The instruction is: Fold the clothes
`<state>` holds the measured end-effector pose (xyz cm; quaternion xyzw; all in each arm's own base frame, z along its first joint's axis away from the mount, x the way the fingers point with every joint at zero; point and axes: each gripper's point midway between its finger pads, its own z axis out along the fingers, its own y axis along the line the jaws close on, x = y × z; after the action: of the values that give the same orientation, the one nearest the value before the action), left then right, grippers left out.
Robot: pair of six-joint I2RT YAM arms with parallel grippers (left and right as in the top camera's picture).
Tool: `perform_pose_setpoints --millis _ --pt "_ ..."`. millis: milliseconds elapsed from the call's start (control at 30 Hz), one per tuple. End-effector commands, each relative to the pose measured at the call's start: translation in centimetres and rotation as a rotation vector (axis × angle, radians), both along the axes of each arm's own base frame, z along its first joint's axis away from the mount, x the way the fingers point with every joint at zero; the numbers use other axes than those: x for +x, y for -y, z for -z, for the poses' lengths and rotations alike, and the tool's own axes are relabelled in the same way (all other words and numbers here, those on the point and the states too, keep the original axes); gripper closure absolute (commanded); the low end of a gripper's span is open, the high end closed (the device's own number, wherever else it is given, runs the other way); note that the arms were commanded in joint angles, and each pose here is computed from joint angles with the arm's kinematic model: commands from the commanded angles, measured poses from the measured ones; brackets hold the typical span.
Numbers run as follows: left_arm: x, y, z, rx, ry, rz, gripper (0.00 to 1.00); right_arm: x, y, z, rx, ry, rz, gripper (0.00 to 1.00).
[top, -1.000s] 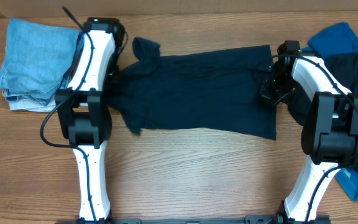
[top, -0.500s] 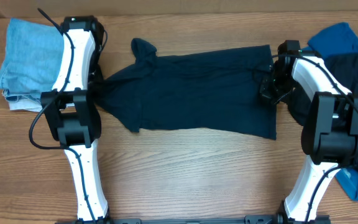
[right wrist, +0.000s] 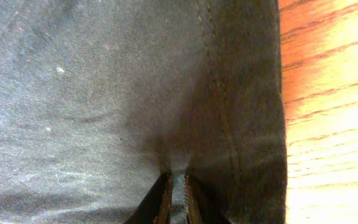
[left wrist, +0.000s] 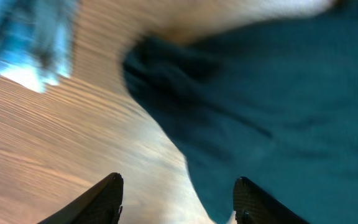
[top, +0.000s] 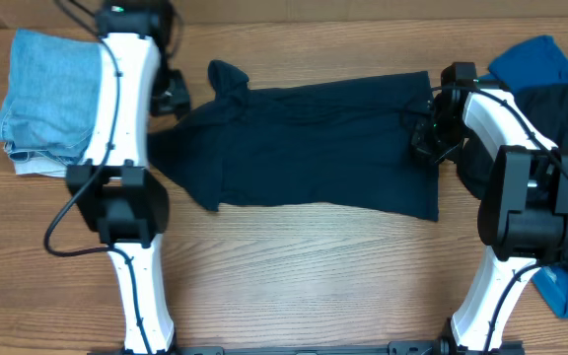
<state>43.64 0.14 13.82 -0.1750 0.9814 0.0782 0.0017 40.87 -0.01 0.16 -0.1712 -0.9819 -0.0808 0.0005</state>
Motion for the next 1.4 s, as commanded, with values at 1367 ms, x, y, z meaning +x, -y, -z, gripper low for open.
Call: perform_pose_setpoints --millis 1367 --pt "12.7 14.7 6.8 0.074 0.799 0.598 0.4 0.8 0.5 -0.3 -0.032 0.047 0.002 0.76"
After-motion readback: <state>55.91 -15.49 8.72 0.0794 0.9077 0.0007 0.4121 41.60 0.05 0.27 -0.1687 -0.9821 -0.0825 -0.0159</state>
